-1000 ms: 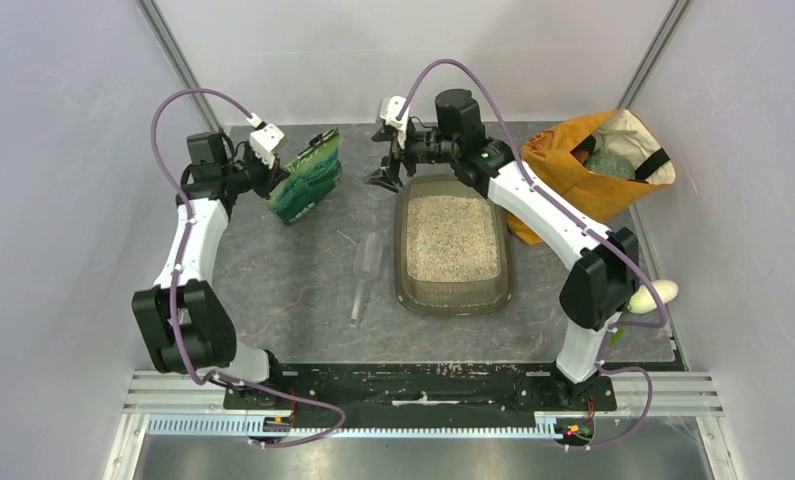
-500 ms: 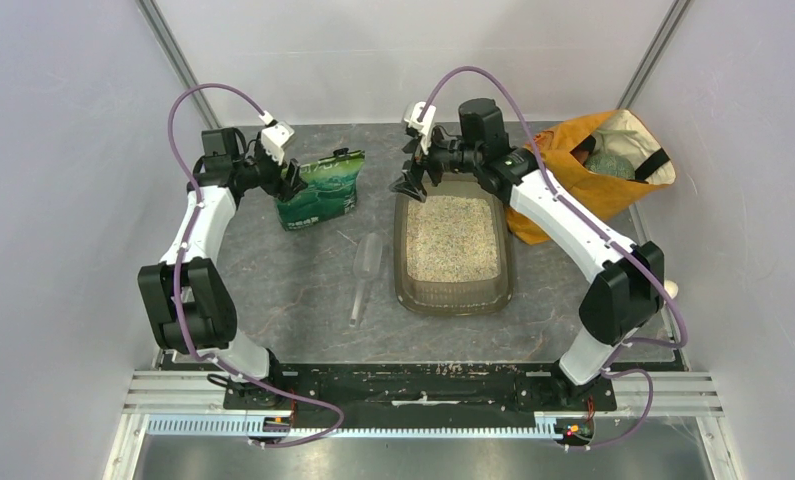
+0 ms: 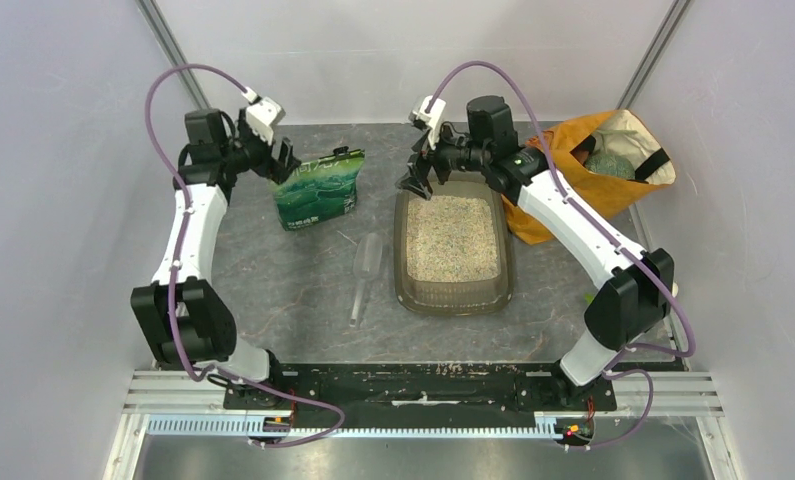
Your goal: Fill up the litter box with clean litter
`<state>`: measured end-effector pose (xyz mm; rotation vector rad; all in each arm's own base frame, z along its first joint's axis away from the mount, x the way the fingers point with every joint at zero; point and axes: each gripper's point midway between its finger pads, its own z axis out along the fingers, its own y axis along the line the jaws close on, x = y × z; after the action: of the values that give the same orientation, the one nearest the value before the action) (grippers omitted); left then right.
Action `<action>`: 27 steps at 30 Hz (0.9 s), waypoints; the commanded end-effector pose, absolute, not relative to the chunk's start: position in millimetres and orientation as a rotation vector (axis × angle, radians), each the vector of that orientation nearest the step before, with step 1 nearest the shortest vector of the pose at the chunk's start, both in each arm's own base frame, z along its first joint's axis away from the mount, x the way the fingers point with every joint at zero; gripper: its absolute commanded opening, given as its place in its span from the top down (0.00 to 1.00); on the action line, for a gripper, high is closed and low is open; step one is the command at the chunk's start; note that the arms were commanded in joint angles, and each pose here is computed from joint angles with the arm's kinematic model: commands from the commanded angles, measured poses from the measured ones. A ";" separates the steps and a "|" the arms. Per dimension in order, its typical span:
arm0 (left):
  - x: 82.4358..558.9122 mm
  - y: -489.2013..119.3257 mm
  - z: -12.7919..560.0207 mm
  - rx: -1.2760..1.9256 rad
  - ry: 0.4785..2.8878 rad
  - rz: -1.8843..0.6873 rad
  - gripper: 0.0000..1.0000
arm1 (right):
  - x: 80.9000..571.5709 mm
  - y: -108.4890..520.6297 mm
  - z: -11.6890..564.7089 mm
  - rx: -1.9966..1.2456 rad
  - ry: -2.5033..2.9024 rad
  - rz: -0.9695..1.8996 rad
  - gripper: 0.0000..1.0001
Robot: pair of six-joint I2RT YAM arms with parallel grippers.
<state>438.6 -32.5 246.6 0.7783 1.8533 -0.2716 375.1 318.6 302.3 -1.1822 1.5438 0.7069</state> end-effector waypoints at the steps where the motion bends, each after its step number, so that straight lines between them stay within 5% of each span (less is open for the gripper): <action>1: 439.6 -21.5 338.7 0.623 1.742 -0.167 0.14 | 385.4 301.7 354.4 -1.024 1.532 0.684 0.03; 14: 363.7 -32.3 351.5 0.504 1.913 -0.177 0.12 | 380.3 193.7 364.6 -0.485 1.825 0.620 0.03; 27: 279.3 -18.9 224.8 0.286 2.254 -0.005 0.10 | 254.9 89.2 265.5 -0.119 2.096 0.360 0.03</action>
<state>297.1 -37.4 259.9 0.4214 2.1472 -0.0970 280.0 112.6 308.2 -0.2554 1.9707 0.4378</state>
